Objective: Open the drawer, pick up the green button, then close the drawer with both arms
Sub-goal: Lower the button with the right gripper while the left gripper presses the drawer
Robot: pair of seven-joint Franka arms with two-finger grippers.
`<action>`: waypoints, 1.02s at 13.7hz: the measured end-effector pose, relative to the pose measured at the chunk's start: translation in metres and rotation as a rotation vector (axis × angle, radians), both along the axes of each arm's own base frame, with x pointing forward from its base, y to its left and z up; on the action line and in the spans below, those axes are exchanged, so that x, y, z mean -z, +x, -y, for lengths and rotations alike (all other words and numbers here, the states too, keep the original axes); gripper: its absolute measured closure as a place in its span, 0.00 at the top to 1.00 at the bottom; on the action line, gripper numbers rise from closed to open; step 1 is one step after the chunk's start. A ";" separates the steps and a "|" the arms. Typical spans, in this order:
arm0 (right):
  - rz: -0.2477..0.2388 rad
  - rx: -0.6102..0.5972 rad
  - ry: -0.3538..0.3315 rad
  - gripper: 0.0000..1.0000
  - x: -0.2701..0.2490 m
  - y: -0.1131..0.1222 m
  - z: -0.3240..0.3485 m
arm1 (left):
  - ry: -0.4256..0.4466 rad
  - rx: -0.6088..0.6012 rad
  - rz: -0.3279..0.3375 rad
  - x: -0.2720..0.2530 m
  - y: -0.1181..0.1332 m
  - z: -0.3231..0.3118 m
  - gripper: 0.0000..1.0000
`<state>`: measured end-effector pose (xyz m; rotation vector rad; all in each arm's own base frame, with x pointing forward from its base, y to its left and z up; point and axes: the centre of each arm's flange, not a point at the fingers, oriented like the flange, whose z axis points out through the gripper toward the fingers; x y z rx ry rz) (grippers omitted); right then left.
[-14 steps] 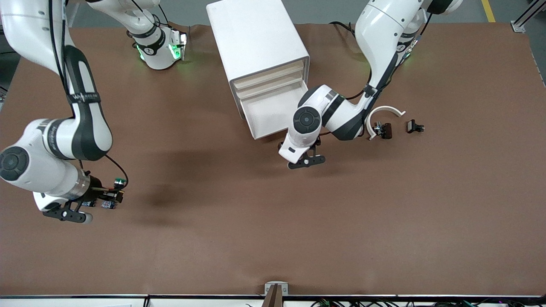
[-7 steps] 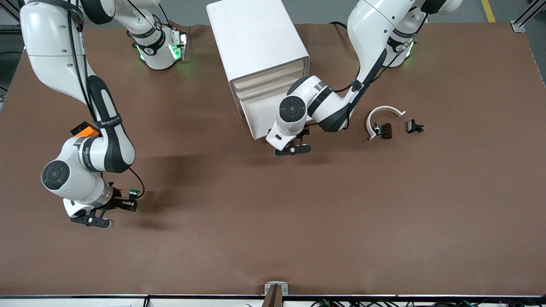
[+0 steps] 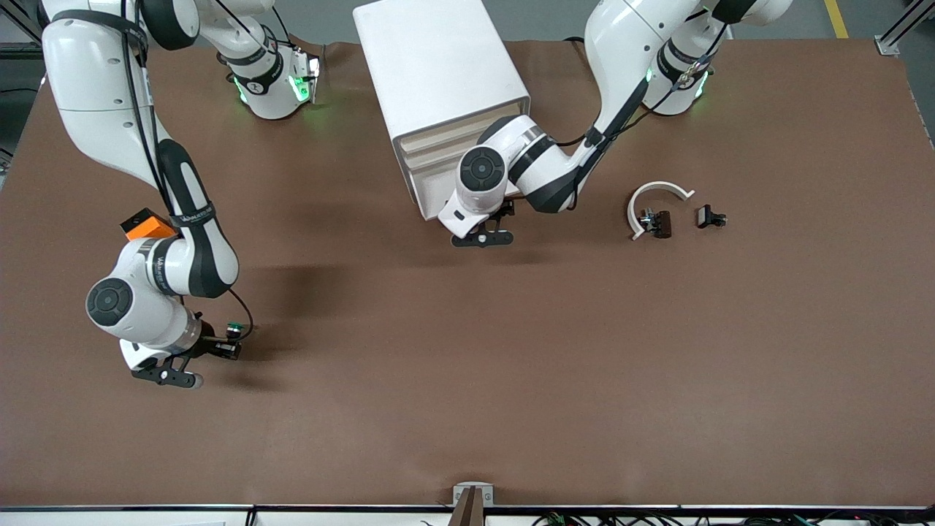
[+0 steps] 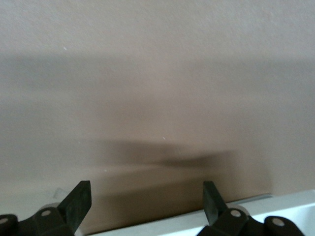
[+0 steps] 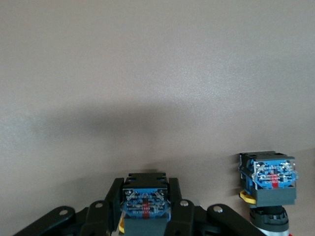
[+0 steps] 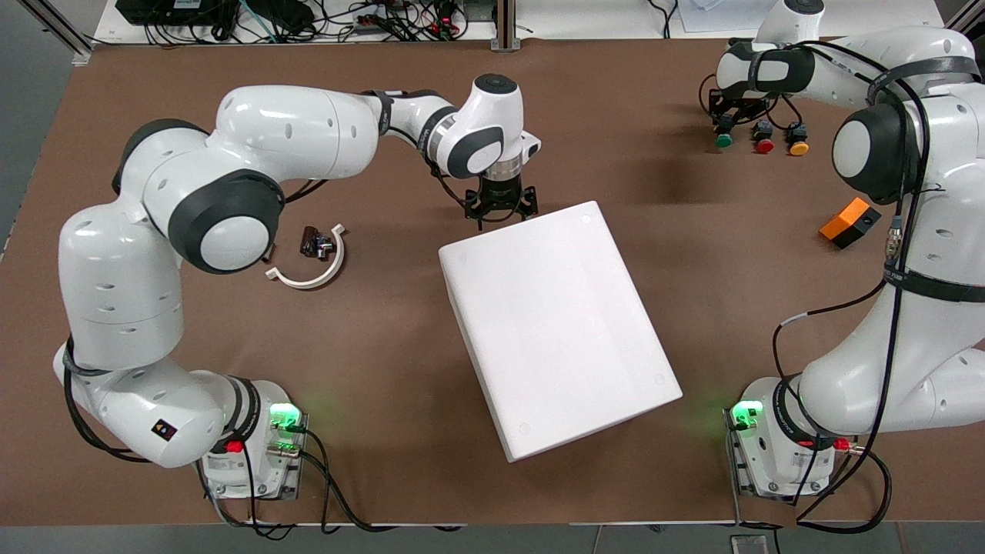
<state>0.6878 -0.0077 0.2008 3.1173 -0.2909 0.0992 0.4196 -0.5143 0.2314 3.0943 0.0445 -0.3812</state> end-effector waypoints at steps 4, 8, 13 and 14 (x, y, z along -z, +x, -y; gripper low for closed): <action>-0.013 -0.038 -0.006 0.41 0.008 -0.002 0.014 | -0.015 0.031 -0.018 -0.002 -0.019 0.014 1.00; -0.019 -0.039 -0.007 0.41 0.011 -0.004 0.030 | -0.025 0.060 -0.054 0.002 -0.044 0.027 1.00; -0.019 -0.025 -0.004 0.41 0.011 -0.004 0.027 | -0.033 0.068 -0.088 0.008 -0.064 0.039 1.00; -0.020 -0.025 -0.002 0.41 0.011 -0.004 0.026 | -0.034 0.063 -0.091 0.008 -0.063 0.039 1.00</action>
